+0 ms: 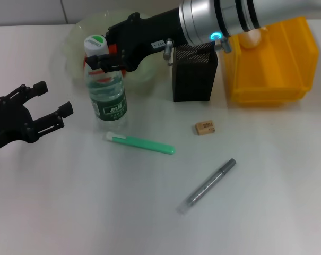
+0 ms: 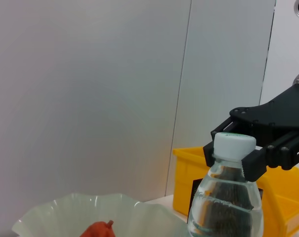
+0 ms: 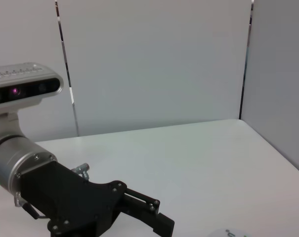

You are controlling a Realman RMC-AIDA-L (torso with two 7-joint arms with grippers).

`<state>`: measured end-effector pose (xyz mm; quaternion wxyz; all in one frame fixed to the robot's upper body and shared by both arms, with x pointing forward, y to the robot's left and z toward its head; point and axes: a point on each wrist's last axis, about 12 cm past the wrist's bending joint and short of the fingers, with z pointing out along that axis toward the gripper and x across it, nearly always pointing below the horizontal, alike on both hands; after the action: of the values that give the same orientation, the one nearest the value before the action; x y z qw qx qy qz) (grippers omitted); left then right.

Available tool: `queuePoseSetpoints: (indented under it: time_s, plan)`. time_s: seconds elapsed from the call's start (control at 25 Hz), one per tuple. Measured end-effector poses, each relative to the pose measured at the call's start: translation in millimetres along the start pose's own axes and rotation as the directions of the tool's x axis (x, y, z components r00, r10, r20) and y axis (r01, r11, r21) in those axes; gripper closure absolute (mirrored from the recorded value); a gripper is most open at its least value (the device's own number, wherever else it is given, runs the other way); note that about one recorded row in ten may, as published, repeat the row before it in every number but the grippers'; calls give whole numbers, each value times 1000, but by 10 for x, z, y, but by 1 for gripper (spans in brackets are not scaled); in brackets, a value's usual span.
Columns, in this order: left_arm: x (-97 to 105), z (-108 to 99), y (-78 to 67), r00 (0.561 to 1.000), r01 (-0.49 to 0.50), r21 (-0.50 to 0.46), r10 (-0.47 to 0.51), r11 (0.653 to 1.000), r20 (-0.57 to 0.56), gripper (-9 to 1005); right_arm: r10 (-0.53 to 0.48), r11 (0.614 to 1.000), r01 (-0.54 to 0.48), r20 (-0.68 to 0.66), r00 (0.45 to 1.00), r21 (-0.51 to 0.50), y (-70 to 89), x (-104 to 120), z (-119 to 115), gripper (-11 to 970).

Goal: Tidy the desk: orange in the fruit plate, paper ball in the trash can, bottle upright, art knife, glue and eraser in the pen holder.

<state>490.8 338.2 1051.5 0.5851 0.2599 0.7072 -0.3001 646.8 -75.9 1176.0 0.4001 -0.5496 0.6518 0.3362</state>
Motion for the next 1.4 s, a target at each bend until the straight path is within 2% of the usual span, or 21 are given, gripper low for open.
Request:
queuePoseSetpoints:
  time_s: [1.4]
  plan:
    - [22,11,-61,1000,27,24,-28,999,15,137,30,999,-29,-23,999,40,-13,180,-12,386]
